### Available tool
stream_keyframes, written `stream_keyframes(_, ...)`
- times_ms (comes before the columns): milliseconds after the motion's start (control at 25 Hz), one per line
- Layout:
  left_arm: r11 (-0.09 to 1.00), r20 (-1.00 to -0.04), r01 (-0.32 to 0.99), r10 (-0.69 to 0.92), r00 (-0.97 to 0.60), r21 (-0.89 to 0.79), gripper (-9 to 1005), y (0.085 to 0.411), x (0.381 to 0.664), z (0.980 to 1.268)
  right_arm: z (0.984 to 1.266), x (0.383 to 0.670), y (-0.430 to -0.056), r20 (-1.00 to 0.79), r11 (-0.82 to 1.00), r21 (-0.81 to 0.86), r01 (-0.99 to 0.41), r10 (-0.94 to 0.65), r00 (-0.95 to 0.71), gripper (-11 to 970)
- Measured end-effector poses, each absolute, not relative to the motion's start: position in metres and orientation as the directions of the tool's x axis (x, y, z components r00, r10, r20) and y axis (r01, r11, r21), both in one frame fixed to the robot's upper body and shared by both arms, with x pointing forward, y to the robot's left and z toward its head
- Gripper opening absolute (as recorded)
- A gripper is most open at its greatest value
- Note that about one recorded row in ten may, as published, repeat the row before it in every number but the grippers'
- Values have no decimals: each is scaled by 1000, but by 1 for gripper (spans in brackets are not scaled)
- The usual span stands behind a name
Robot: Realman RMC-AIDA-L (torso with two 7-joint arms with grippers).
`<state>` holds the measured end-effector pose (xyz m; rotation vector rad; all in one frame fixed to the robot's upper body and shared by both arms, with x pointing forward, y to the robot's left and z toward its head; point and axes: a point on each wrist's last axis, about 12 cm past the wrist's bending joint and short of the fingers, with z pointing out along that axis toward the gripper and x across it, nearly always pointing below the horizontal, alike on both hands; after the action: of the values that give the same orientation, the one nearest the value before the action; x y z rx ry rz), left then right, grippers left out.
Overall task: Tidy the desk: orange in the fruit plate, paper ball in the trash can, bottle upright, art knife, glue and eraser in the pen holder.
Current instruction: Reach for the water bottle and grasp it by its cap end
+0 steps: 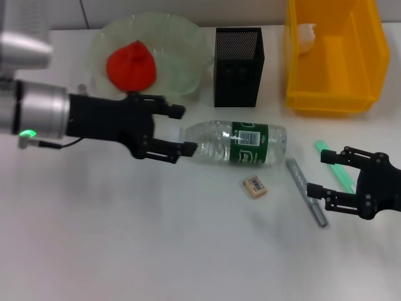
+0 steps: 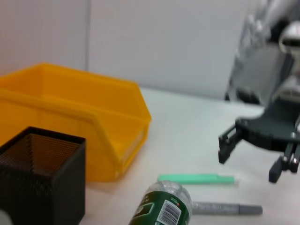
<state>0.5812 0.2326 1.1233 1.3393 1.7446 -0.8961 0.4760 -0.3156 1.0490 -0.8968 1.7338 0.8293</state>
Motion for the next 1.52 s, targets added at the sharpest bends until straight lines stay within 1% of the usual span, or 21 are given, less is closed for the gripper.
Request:
stream_keyframes(40, 208, -876, 974, 451, -173, -86, 740, 233, 581, 1123, 1049, 476, -316, -949, 495, 126, -860, -193, -250, 761)
stream_keyframes(80, 173, -857, 984, 500, -124, -41, 739, 220, 589, 1130, 1048, 476, -316, -947, 497, 126, -858, -196, -253, 761)
stream_keyframes(240, 106, -797, 993, 603, -25, 48, 738, 199, 601, 1144, 1046, 474, -318, -942, 511, 135, -849, -199, -270, 761)
stream_keyframes(360, 63, -747, 993, 664, 32, 98, 737, 188, 608, 1151, 1045, 474, -320, -940, 524, 147, -839, -191, -284, 761)
stream_keyframes(400, 63, -747, 993, 664, 32, 98, 737, 188, 608, 1151, 1045, 473, -321, -939, 527, 153, -836, -187, -290, 761)
stream_keyframes(520, 14, -685, 989, 723, 89, 144, 735, 177, 615, 1156, 1044, 472, -322, -937, 535, 164, -829, -178, -301, 761)
stream_keyframes(560, 14, -685, 989, 723, 89, 144, 735, 177, 615, 1156, 1044, 472, -323, -937, 539, 166, -826, -176, -302, 761)
stream_keyframes(600, 1, -656, 987, 747, 107, 163, 735, 174, 617, 1156, 1044, 472, -323, -937, 543, 169, -822, -170, -305, 761)
stream_keyframes(640, 1, -656, 987, 747, 107, 163, 734, 174, 617, 1156, 1044, 472, -323, -937, 543, 169, -822, -170, -305, 761)
stream_keyframes(680, -27, -598, 981, 790, 139, 193, 734, 169, 620, 1152, 1044, 472, -323, -937, 545, 172, -821, -167, -307, 760)
stream_keyframes(760, -38, -572, 978, 806, 152, 206, 733, 167, 621, 1148, 1044, 472, -323, -936, 547, 180, -818, -161, -314, 760)
stream_keyframes(1200, -36, -508, 971, 847, 156, 238, 729, 164, 623, 1128, 1044, 475, -322, -934, 554, 191, -810, -152, -324, 760)
stream_keyframes(1520, -40, -479, 963, 862, 167, 265, 726, 161, 624, 1121, 1044, 475, -321, -934, 555, 194, -809, -148, -326, 760)
